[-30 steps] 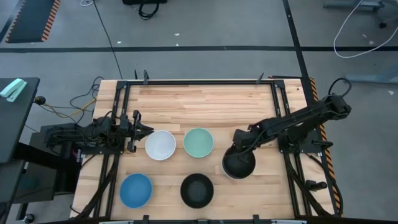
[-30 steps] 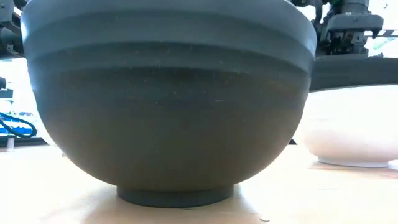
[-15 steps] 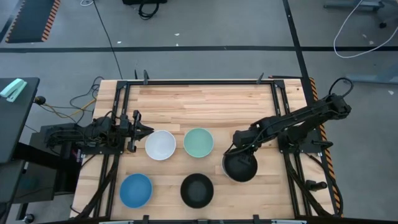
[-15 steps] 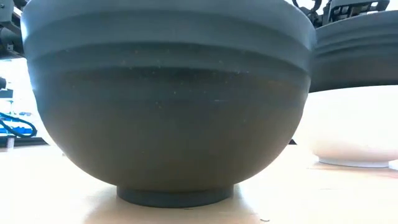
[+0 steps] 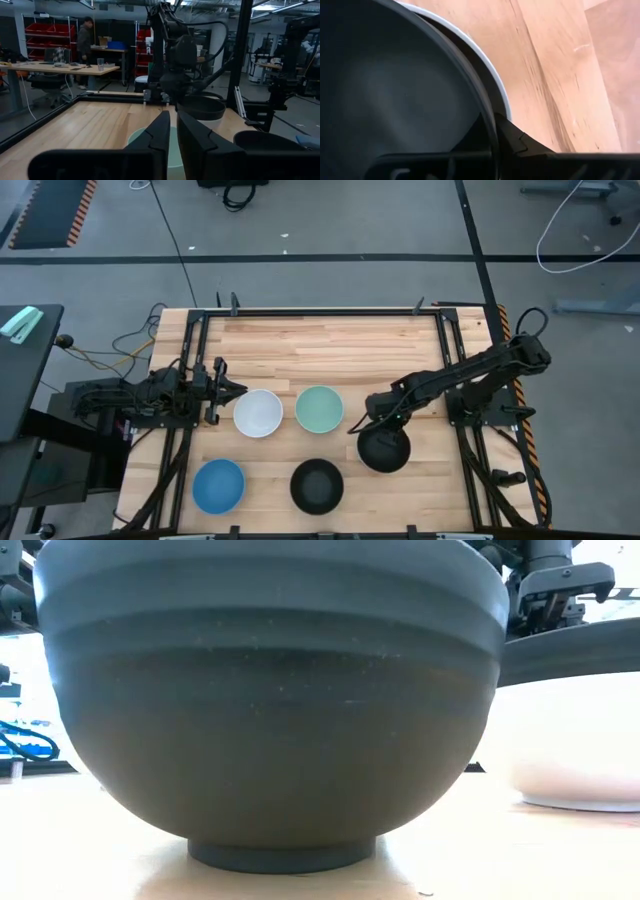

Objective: Nest bowls inside each other
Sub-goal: Stack the top black bowl on top of the bottom white bowl

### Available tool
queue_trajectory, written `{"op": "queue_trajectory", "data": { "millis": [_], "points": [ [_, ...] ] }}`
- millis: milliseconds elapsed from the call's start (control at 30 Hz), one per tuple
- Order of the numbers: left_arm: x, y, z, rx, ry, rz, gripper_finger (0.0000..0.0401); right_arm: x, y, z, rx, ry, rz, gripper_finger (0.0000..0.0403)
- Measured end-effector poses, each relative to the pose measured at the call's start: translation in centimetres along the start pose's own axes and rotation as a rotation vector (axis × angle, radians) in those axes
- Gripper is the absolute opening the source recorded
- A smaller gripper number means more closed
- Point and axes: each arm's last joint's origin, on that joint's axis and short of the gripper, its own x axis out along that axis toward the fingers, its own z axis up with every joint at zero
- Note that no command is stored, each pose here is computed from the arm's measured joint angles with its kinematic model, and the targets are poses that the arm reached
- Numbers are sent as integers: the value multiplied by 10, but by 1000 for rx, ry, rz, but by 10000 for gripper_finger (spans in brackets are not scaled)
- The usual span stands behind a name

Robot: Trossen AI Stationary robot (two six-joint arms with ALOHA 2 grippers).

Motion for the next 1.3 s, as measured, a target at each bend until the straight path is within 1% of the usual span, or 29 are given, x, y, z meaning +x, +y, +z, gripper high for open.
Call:
{"op": "queue_trajectory", "data": {
  "millis": [167, 300, 533, 800, 1033, 1133, 1300],
  "points": [
    [0, 0, 0, 0, 0, 0, 34, -2, -1, 3, 33, -28, 15, 33],
    [0, 0, 0, 0, 3, 0, 38, -1, -2, 3, 63, -25, 11, 54],
    [0, 0, -1, 0, 7, 1, 36, -1, -2, 3, 65, -23, 9, 73],
    [0, 0, -1, 0, 7, 0, 32, -3, -1, 4, 65, -22, 9, 80],
    [0, 0, -1, 0, 9, 0, 38, -22, 11, 11, 50, -70, 30, 81],
    [0, 0, -1, 0, 13, 1, 34, -28, 11, 12, 53, -72, 5, 81],
    [0, 0, -1, 0, 14, 1, 28, -29, 6, 12, 70, -52, -26, 81]
  ]
}}
